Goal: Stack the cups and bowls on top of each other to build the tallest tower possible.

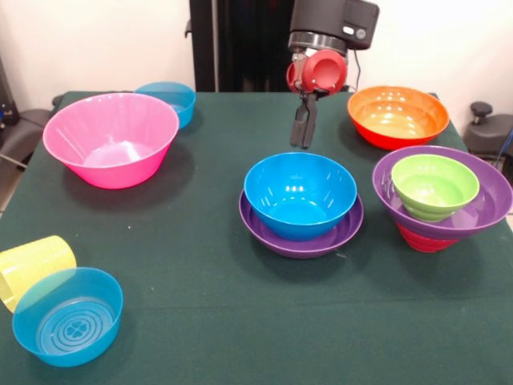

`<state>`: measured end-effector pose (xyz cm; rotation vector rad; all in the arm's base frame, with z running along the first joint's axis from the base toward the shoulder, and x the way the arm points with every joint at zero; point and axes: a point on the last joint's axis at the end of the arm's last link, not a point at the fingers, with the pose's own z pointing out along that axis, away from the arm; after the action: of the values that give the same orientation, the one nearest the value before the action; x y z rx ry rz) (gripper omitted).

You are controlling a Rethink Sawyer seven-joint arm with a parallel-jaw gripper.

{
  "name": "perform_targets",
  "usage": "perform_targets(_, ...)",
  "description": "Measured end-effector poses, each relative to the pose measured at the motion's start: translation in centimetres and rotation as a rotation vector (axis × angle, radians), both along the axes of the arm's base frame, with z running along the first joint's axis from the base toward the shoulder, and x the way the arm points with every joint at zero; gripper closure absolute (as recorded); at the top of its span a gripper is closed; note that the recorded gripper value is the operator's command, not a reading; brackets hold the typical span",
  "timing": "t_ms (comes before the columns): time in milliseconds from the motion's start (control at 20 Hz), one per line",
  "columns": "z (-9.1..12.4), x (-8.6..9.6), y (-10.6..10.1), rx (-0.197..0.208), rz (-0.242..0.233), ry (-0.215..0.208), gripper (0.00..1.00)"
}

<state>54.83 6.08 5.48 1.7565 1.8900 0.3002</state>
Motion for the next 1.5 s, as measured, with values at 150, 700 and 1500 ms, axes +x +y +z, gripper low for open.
perform_targets(150, -0.8, 0.0, 0.4, 0.008, 0.010, 0.008, 0.00)
perform_targets(700, -4.7, 0.7, 0.8, 0.029, 0.038, 0.031, 0.00)
perform_targets(1500, -6.4, 0.8, 1.4, 0.036, 0.072, 0.038, 0.00)
